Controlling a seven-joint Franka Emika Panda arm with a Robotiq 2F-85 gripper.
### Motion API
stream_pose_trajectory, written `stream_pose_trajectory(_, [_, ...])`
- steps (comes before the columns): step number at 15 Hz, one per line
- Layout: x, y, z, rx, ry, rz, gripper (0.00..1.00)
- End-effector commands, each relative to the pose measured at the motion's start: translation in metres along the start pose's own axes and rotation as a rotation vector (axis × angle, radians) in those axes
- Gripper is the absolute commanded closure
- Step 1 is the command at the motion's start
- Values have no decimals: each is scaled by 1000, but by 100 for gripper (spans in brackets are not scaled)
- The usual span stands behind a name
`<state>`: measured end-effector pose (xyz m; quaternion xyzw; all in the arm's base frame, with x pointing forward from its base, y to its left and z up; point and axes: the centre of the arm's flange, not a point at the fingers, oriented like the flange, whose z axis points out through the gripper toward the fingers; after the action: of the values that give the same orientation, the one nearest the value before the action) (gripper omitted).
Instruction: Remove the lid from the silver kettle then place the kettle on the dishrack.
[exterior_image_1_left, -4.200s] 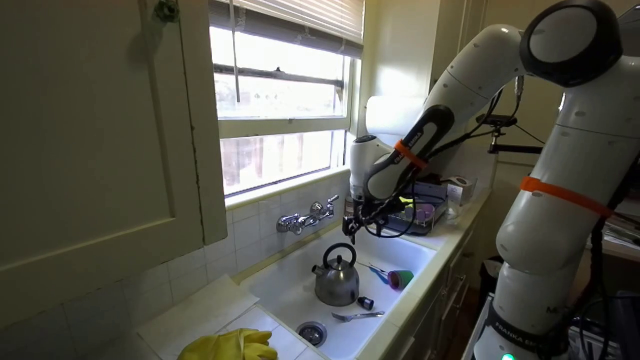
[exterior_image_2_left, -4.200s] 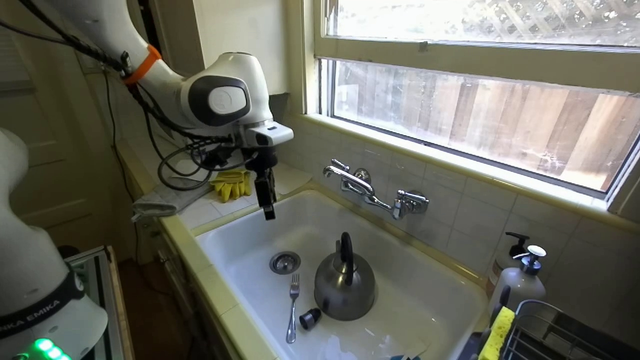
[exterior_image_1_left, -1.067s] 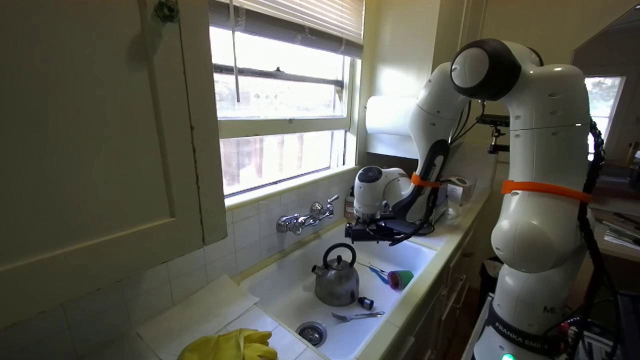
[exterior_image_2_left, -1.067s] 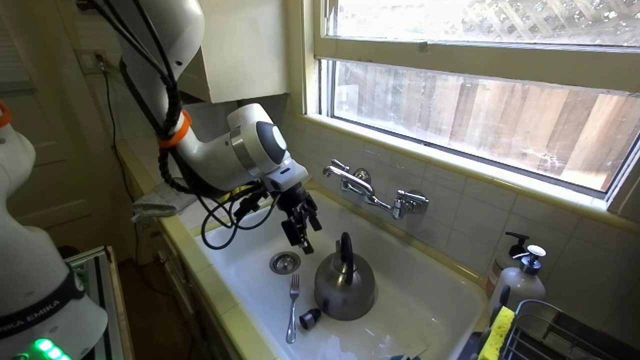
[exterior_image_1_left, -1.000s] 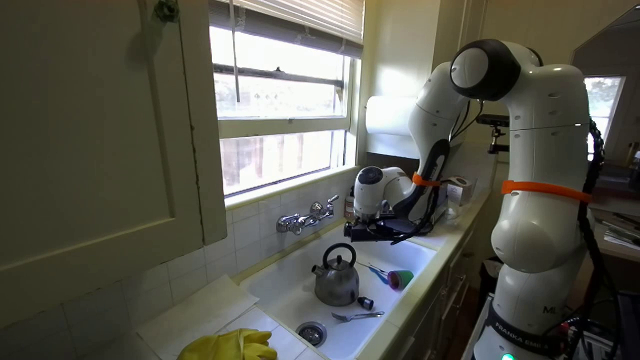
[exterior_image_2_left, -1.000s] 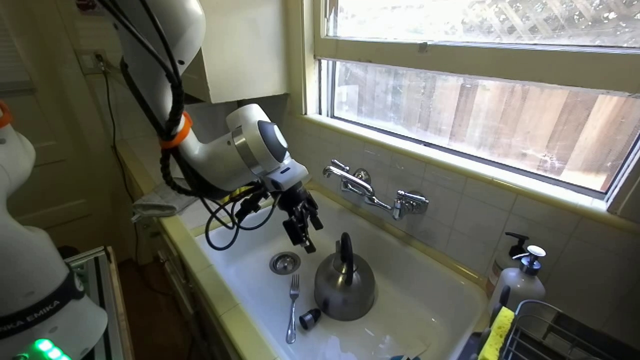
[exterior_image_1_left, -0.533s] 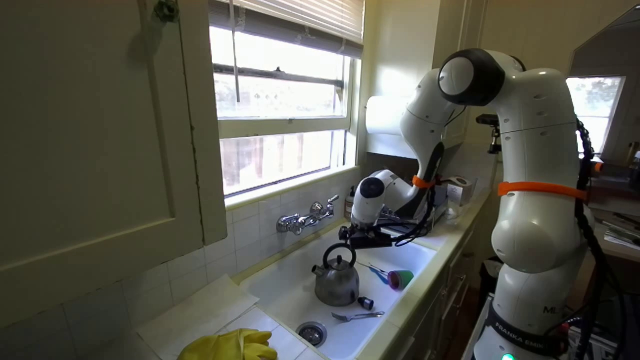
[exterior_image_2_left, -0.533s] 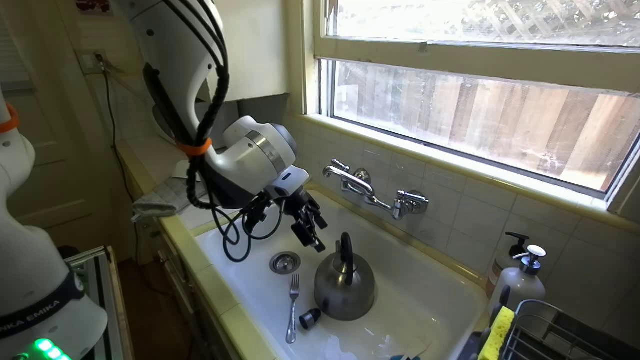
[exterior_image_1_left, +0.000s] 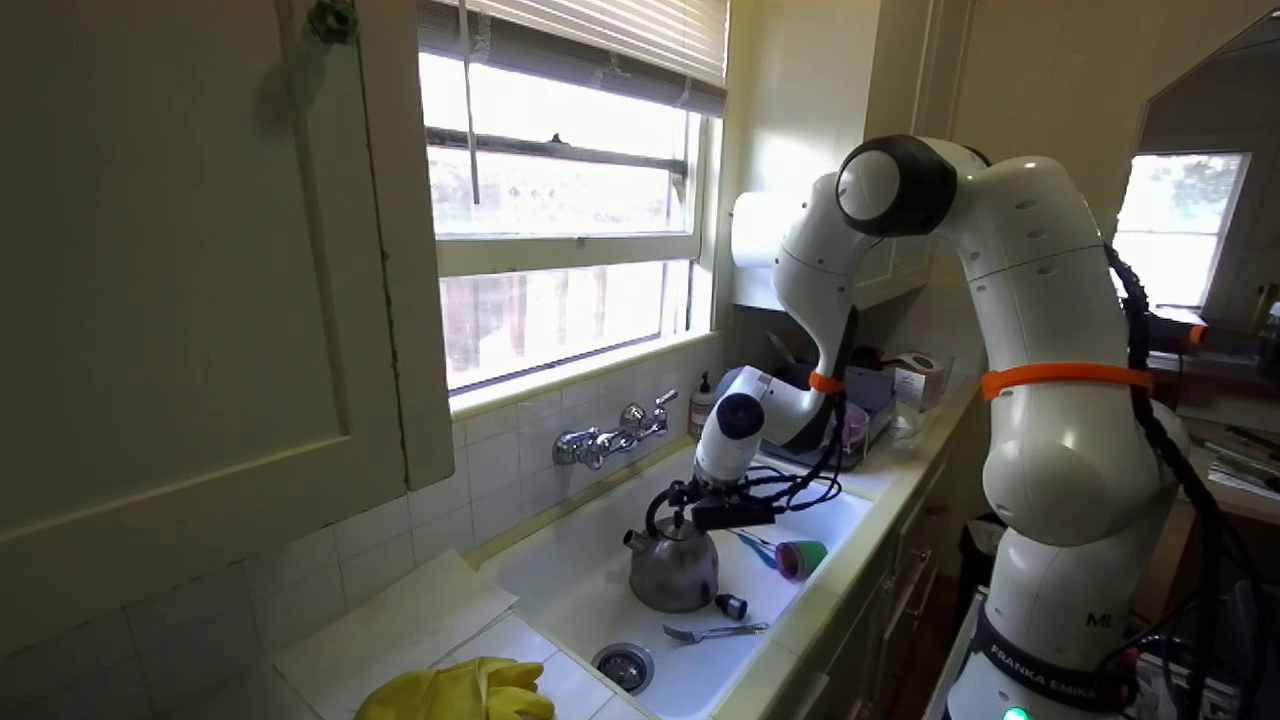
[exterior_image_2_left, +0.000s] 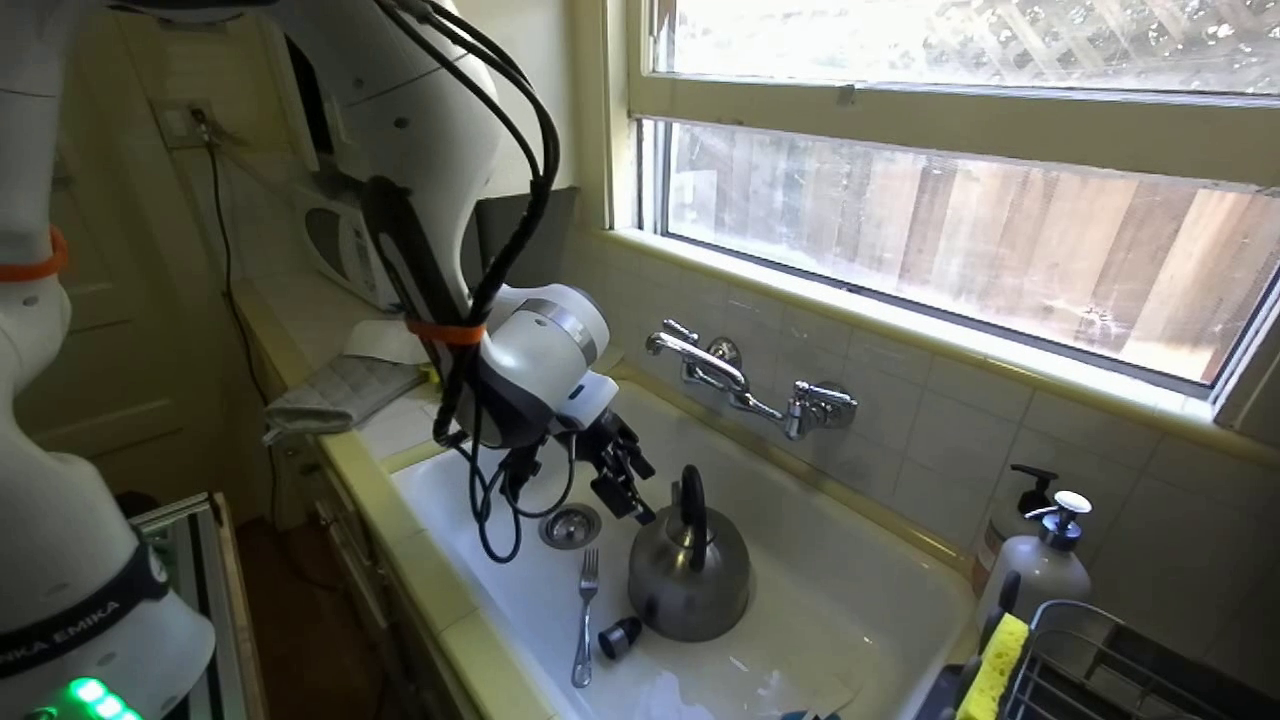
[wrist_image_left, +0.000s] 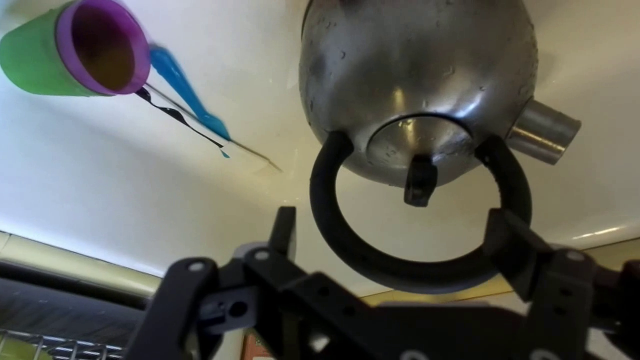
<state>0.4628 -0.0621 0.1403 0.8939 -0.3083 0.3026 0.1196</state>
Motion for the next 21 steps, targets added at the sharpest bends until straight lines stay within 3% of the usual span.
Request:
stream_pose_trajectory(1, [-20,-3,35,6,63,18,5])
stream_pose_trajectory(10, [-39,-16,69,-50,247,52,5])
stream_pose_trajectory(21, [-42,-42,81,-48,339,72,7])
